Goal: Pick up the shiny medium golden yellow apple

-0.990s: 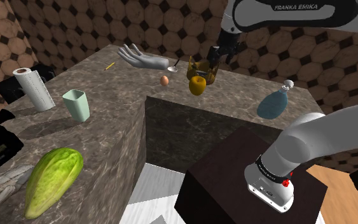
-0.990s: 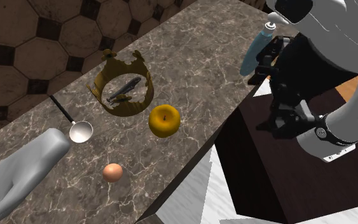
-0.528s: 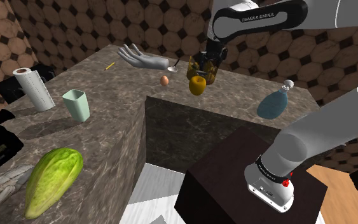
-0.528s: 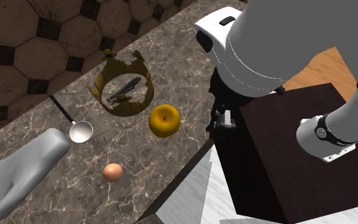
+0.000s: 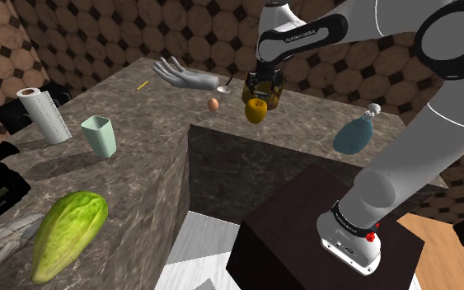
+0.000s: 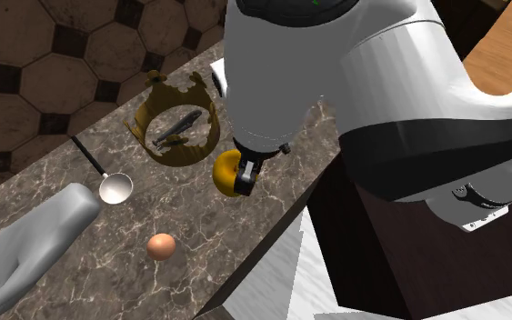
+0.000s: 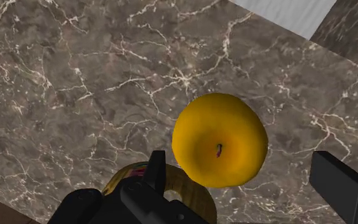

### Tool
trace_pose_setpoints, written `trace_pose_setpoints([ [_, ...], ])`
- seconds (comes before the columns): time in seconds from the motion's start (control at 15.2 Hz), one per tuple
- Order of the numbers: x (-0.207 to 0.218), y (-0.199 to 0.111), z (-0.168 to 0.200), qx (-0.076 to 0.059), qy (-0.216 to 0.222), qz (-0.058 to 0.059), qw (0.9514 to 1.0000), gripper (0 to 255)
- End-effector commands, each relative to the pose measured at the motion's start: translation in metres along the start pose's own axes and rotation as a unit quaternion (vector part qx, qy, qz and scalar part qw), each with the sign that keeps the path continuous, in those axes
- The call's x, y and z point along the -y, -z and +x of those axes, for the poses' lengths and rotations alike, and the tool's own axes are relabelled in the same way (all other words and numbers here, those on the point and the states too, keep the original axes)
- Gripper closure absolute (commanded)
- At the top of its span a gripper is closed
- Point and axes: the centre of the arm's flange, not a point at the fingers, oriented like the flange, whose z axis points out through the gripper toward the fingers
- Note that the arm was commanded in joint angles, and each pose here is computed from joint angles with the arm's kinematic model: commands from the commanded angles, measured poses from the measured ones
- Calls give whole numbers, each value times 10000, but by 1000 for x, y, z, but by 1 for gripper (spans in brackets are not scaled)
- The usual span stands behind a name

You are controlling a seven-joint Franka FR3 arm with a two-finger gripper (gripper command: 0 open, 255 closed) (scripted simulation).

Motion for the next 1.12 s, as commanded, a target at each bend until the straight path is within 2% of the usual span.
trace_pose_setpoints([
  [0.0,-2,-16,21,10,-201,-56,9998,0],
  [0.13,-4,-32,38,21,-370,-102,9993,0],
  [0.73,3,-71,32,21,-370,-102,9993,0],
  [0.79,3,-71,32,21,-369,-102,9993,255],
  [1.06,3,-71,32,21,-369,-102,9993,255],
])
